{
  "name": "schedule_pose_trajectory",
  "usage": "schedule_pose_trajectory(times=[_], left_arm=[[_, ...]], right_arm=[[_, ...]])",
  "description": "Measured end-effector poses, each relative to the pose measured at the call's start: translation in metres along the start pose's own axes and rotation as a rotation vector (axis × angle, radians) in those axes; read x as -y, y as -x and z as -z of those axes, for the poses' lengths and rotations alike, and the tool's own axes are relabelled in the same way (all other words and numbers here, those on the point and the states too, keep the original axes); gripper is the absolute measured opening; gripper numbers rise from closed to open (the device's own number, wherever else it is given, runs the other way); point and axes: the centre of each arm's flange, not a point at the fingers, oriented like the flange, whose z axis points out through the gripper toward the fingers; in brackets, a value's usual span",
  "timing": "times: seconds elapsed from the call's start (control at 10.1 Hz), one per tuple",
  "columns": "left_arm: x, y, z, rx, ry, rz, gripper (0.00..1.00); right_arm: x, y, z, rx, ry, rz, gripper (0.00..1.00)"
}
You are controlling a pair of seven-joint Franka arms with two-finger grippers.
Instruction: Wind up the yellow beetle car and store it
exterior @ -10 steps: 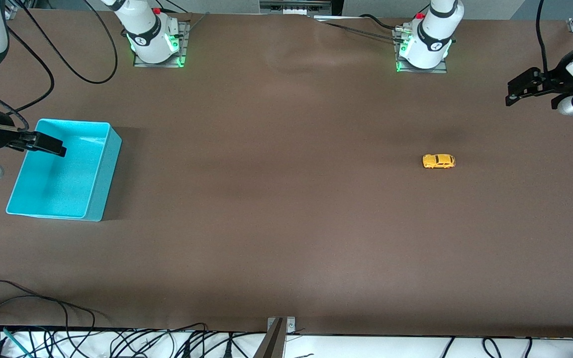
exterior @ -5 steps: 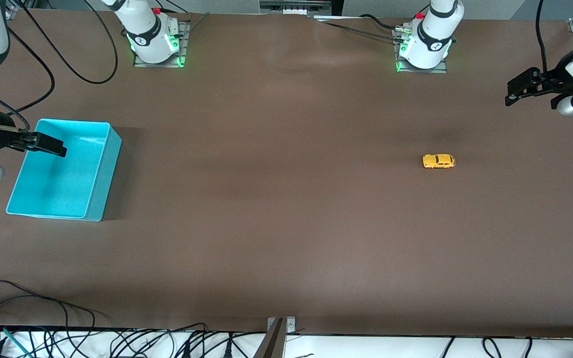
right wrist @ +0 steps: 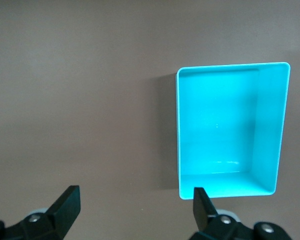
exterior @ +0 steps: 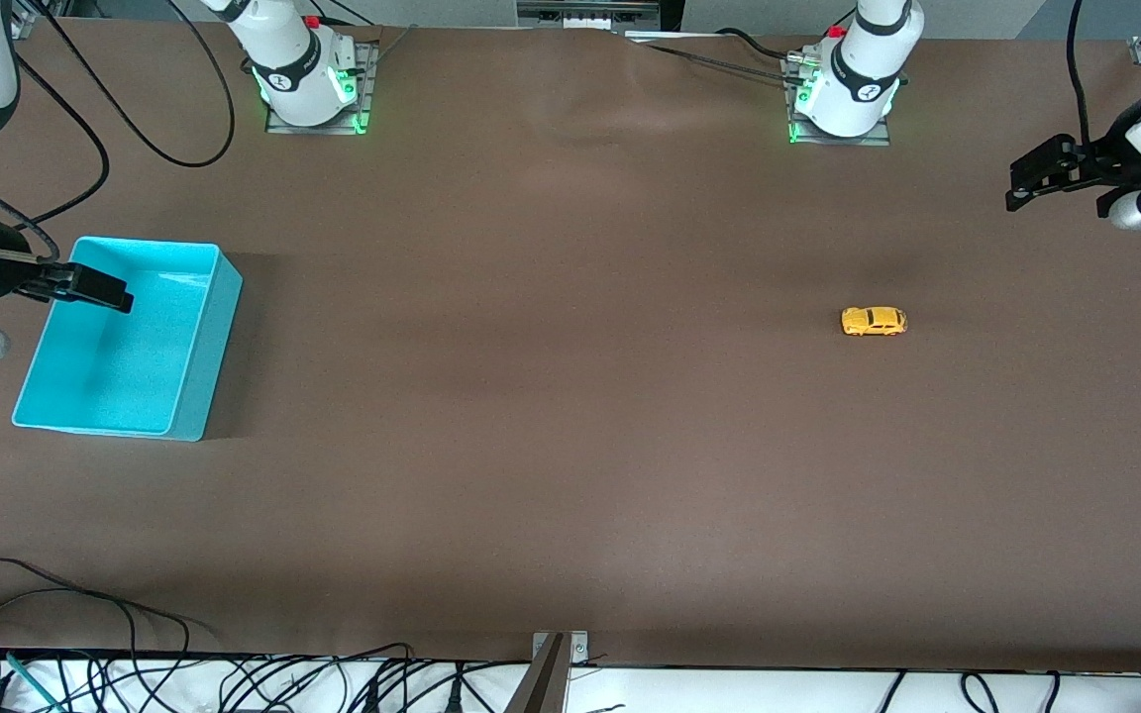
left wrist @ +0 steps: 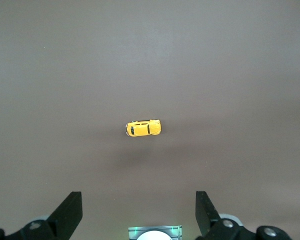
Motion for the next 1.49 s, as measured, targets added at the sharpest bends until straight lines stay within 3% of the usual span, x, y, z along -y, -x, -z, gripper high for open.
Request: schedule_pose_trajectory(times=[1.49], left_arm=[[-0.0014,0.0000,0.0000,0.000,0.000,-0.003,1.00]], right_arm=[[0.0024,-0.0012,-0.0031,0.005,0.001,0.004,1.00]])
